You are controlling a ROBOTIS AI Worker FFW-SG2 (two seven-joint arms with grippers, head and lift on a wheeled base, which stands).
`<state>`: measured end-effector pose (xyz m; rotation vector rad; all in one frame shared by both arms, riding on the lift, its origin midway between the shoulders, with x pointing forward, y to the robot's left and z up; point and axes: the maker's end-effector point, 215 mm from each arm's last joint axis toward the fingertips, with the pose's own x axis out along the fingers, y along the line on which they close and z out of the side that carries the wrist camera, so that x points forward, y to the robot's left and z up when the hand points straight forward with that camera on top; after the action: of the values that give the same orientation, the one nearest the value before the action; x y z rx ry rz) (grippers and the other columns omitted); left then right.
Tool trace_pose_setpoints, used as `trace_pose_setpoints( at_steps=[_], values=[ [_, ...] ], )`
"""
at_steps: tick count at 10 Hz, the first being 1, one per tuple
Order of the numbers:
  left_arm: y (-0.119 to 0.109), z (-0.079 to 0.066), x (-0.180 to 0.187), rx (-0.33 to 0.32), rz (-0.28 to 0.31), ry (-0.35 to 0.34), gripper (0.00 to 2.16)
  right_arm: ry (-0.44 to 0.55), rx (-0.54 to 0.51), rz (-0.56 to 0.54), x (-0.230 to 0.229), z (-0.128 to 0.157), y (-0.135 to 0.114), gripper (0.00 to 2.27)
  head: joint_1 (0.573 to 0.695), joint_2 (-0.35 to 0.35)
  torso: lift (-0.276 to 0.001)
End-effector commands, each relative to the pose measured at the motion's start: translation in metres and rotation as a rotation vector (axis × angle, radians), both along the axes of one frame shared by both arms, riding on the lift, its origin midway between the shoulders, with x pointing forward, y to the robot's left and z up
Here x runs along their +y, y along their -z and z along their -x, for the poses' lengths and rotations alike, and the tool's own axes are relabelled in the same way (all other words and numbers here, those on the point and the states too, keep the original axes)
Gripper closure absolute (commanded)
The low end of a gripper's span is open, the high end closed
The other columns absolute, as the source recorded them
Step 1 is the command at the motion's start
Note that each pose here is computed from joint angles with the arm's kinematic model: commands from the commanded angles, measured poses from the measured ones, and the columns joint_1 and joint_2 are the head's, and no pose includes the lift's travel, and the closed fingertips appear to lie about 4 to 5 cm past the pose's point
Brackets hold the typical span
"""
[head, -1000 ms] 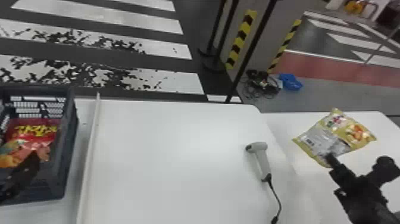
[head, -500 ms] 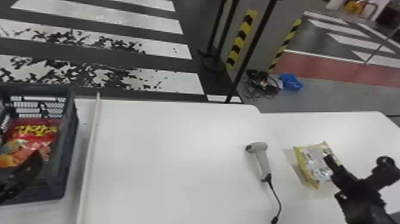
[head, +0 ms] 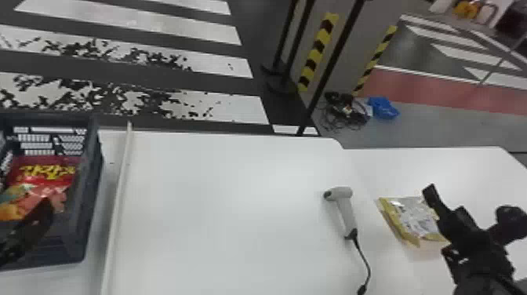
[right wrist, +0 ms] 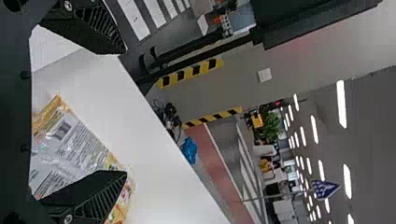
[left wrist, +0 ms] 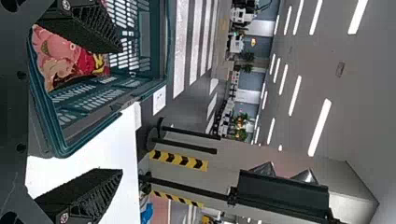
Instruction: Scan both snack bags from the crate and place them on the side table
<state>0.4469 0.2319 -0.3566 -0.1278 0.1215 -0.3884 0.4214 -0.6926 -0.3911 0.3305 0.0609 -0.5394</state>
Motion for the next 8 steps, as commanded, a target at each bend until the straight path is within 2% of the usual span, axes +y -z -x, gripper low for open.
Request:
trace_pose_setpoints(
  at_steps=[1,3,5,6,7,8],
  values=[
    [-0.002,-0.001,0.000,-0.004,0.001,0.000,0.08,-0.080,-0.053,0.070,0.046,-0.014,-0.033,0.06,0.695,-0.350,-0.095],
    [-0.003,0.000,0.000,-0.005,0.003,-0.004,0.08,-0.211,-0.096,0.146,0.128,-0.038,-0.061,0.06,0.695,-0.350,-0.095],
    [-0.003,0.000,0.000,-0.005,0.002,-0.006,0.08,-0.357,-0.088,0.216,0.220,-0.060,-0.066,0.06,0.695,-0.350,-0.095],
    [-0.004,0.000,0.002,-0.007,0.001,-0.010,0.08,-0.423,-0.102,0.244,0.266,-0.065,-0.066,0.06,0.695,-0.323,-0.095],
    [-0.004,0.000,0.002,-0.007,0.001,-0.011,0.08,-0.475,-0.093,0.260,0.308,-0.064,-0.059,0.06,0.695,-0.263,-0.095],
    [-0.004,0.000,0.002,-0.007,0.002,-0.013,0.08,-0.491,-0.104,0.293,0.344,-0.061,-0.058,0.06,0.695,-0.232,-0.095]
  ],
)
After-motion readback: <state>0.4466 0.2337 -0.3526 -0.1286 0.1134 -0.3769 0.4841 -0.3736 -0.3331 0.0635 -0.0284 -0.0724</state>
